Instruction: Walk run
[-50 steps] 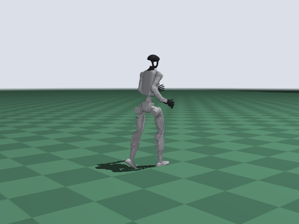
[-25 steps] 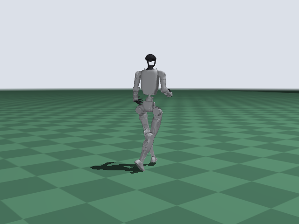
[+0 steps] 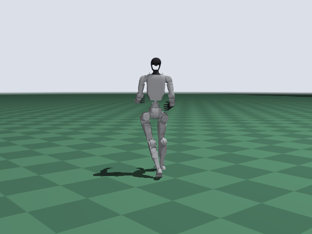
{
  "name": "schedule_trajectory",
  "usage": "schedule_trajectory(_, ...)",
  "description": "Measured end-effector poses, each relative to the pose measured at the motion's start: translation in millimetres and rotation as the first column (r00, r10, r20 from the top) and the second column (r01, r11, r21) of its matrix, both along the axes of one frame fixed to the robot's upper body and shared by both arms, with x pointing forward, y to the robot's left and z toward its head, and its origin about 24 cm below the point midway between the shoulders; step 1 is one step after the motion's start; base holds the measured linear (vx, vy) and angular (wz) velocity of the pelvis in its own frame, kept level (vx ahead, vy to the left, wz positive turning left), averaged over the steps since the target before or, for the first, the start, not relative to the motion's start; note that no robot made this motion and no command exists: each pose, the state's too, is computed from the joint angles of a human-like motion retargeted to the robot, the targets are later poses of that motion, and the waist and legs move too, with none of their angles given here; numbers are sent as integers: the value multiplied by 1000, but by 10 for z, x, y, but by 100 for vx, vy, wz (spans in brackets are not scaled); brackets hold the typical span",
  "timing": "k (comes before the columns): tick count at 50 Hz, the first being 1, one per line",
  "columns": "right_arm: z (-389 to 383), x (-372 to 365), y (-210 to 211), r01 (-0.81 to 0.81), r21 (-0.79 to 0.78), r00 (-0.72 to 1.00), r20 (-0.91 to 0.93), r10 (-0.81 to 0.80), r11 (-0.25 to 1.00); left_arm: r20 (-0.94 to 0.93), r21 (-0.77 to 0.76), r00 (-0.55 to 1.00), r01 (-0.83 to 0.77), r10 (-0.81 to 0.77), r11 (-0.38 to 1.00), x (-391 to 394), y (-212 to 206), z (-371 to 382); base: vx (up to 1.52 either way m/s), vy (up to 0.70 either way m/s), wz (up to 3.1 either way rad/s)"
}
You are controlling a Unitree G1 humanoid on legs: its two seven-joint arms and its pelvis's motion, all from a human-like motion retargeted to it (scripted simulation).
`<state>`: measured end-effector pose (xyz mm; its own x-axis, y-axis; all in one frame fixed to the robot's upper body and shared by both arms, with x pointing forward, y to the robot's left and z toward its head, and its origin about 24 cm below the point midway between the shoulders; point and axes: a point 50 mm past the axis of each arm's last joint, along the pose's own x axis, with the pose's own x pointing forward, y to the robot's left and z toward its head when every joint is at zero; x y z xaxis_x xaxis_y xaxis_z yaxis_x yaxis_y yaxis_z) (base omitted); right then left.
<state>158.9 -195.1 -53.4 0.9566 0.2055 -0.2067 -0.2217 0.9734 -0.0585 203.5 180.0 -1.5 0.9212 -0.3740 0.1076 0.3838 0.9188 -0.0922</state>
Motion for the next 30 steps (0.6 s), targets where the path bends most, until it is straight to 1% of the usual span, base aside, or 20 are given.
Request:
schedule_trajectory(3,58,215,98,-66,-39,997,31,67,997,-78,-9,996,-49,48,999,-167,37,-182,95,-21,84)
schedule_trajectory(5,97,371,78,-36,-77,998,54,40,996,-123,-43,992,-43,37,998,-263,-48,-317,82,-23,205)
schedule_trajectory(7,105,475,61,-22,-87,998,57,27,996,-176,-89,981,-95,78,992,-362,-156,-453,70,-15,146)
schedule_trajectory(10,179,627,180,-46,-41,995,85,50,998,-248,-183,955,-212,164,960,-464,-268,-574,75,-26,98)
schedule_trajectory(13,376,744,228,-52,-23,980,189,55,998,-307,-240,939,-235,157,942,-591,-288,-653,78,-3,107)
schedule_trajectory(15,554,819,204,-39,-31,959,279,46,999,-317,-245,939,-215,131,945,-635,-240,-666,57,7,144)
schedule_trajectory(18,693,865,195,-52,-59,936,344,70,997,-309,-187,941,-203,139,961,-672,-86,-643,76,-13,147)
schedule_trajectory(21,621,838,166,-70,-64,950,300,86,995,-294,-139,940,-221,173,965,-648,0,-610,82,-22,153)
schedule_trajectory(23,497,778,165,-82,-48,967,238,91,995,-290,-144,934,-258,208,955,-607,2,-599,108,-78,99)
schedule_trajectory(26,287,630,145,-78,-24,986,147,81,997,-286,-201,922,-323,260,925,-521,-91,-581,136,-62,80)
schedule_trajectory(30,6,371,104,-125,-88,992,8,126,988,-270,-312,908,-398,321,863,-327,-224,-517,95,21,155)
